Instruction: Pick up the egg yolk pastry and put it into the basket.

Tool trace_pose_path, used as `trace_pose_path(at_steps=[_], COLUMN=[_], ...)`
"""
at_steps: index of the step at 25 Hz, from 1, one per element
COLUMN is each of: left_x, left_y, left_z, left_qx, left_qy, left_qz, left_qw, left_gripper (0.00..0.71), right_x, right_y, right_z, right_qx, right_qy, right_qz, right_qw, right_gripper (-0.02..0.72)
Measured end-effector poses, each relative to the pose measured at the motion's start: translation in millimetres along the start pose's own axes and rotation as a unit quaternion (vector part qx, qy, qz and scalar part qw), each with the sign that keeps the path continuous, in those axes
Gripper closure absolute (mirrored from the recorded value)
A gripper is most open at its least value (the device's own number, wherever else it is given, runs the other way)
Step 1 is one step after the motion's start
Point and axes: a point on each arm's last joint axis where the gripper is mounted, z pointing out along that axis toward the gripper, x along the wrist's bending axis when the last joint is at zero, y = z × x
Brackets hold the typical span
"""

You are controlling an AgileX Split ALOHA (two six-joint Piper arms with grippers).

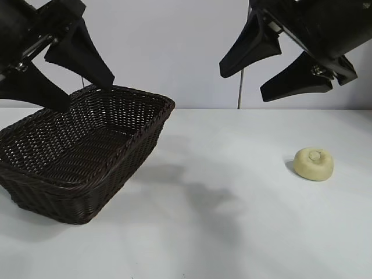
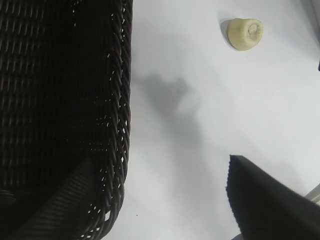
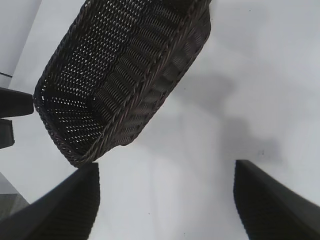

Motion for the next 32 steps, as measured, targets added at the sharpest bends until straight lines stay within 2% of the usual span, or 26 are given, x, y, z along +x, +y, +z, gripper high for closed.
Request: trace_pose_path(at_steps=[28, 30, 32], left_x=[0.9, 1.1, 1.2], left_y=[2.3, 2.8, 2.8], left_z=[0.0, 0.0, 0.0], left_qx=[-0.012, -0.016, -0.016], left_qy=[0.005, 0.006, 0.005], left_qz=[-0.003, -0.032, -0.1], left_qw=[1.0, 0.999, 0.995], left_gripper=[0.171, 0.171, 0.171], right_x=[0.0, 0.0, 0.0], right_y=[0.0, 0.0, 0.0], right_z=[0.0, 0.0, 0.0], right_qx=[0.0, 0.0, 0.0], right_qy=[0.0, 0.0, 0.0], right_qz=[0.0, 0.0, 0.0], right_qw=[1.0, 1.0, 1.0], right_gripper=[0.165, 0.165, 0.165])
